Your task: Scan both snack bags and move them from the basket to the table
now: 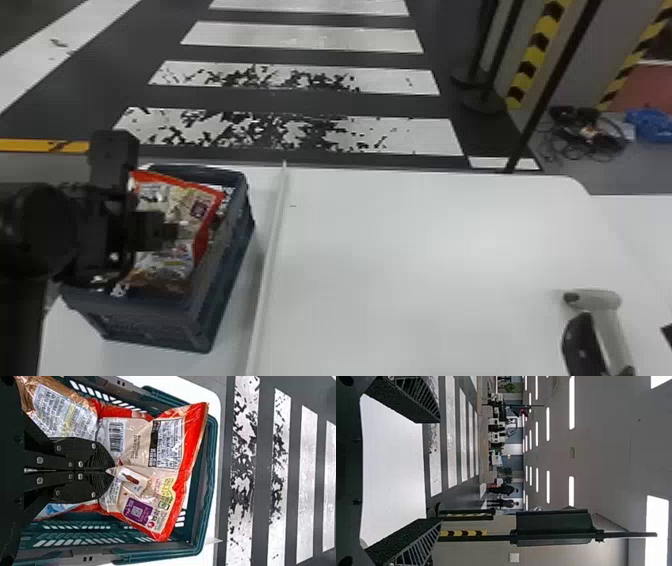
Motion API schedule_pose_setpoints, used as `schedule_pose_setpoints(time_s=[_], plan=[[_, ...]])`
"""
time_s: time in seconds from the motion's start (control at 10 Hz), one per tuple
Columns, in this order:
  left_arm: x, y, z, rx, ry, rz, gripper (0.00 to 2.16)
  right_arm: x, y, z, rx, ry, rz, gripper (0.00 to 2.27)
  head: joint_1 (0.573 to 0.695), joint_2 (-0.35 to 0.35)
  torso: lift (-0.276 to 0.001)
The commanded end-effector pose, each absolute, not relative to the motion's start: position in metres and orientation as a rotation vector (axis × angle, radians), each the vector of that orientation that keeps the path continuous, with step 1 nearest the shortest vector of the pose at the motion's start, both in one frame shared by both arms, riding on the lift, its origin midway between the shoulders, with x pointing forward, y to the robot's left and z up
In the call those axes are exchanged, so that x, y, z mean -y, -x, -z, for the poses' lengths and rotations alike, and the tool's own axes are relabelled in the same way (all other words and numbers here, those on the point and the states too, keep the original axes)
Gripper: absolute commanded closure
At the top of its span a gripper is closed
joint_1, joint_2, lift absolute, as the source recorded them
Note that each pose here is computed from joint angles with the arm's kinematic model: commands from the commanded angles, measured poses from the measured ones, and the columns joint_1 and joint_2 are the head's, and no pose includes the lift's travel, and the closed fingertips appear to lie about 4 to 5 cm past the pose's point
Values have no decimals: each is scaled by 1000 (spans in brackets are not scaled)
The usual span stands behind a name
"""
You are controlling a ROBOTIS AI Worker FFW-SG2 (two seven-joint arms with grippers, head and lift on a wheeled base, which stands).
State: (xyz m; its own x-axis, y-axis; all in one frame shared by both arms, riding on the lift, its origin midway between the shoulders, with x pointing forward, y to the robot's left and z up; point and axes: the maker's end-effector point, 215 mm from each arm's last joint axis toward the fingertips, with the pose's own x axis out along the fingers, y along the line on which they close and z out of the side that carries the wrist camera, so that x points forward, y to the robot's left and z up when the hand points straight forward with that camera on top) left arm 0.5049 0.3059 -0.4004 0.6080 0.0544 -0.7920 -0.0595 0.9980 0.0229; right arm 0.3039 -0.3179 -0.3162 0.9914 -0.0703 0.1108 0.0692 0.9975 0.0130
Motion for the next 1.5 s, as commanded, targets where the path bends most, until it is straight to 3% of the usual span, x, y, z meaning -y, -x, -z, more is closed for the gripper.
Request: schedule_pose_setpoints(time_s=[0.0, 1.4], plan=[[-308, -501, 398, -908, 3, -71, 1835, 316, -304, 317, 111, -8, 67, 19, 695, -21, -98], [-305, -493, 326, -723, -31, -80, 1835, 310, -303, 328, 90, -7, 60, 19, 695, -18, -98]])
